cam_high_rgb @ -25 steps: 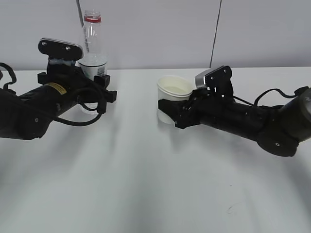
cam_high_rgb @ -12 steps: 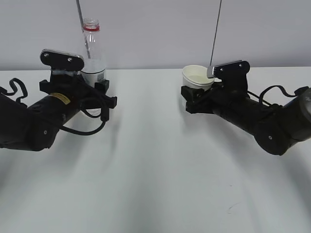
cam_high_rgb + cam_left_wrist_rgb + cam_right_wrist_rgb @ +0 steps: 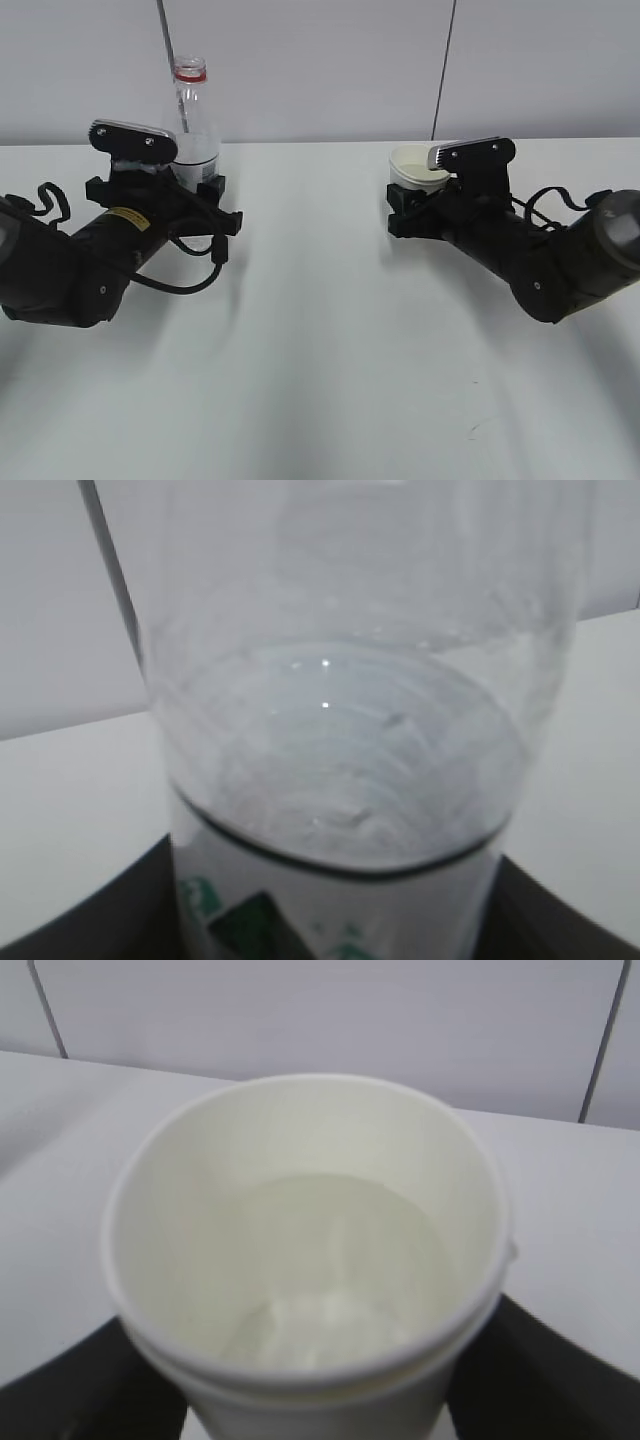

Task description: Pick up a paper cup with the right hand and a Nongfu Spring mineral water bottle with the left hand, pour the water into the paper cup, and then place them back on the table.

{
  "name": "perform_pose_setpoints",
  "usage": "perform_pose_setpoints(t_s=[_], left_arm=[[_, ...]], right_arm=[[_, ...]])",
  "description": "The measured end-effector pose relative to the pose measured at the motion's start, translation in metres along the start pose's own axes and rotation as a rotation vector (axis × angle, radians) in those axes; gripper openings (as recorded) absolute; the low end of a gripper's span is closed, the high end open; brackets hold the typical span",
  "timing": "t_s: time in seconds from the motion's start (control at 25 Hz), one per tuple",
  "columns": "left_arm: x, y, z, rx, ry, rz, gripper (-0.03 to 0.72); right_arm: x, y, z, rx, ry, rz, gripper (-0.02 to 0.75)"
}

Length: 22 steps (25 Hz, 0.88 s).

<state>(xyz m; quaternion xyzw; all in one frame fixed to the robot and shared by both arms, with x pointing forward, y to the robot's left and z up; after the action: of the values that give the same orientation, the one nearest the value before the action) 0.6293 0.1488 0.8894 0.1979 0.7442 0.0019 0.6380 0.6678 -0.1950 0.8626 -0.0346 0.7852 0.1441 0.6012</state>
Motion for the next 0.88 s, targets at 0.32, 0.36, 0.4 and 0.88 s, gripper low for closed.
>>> perform_pose_setpoints(t_s=[0.32,0.36,0.4,0.88], left_arm=[[0.000,0.000,0.000,-0.002,-0.006,0.000,0.412],[0.000,0.000,0.000,-0.002,-0.006,0.000,0.412],[0.000,0.000,0.000,-0.002,-0.006,0.000,0.412],[0.000,0.003,0.001,-0.019,-0.029,0.000,0.412]], right_arm=[[0.019,-0.007,0.013,0.025,0.025,0.018,0.506],[0.020,-0.007,0.015,0.025,0.018,0.019,0.507],[0.022,-0.008,0.015,0.026,0.013,0.019,0.506],[0.023,-0.008,0.017,0.024,-0.001,0.019,0.506]])
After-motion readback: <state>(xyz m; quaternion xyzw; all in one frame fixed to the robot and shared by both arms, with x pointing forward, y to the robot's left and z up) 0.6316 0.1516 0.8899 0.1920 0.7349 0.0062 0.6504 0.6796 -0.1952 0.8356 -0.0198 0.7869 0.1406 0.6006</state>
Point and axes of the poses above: a point on each arm's last joint axis where the gripper is mounted, z pointing out along that axis toward the gripper, y along the wrist's bending axis when the last joint is at zero, x = y × z, the point moved 3 cm from there along z, pointing out along that axis toward the gripper, and after that the axes turned 10 degrees about z, right-handed, at the moved point
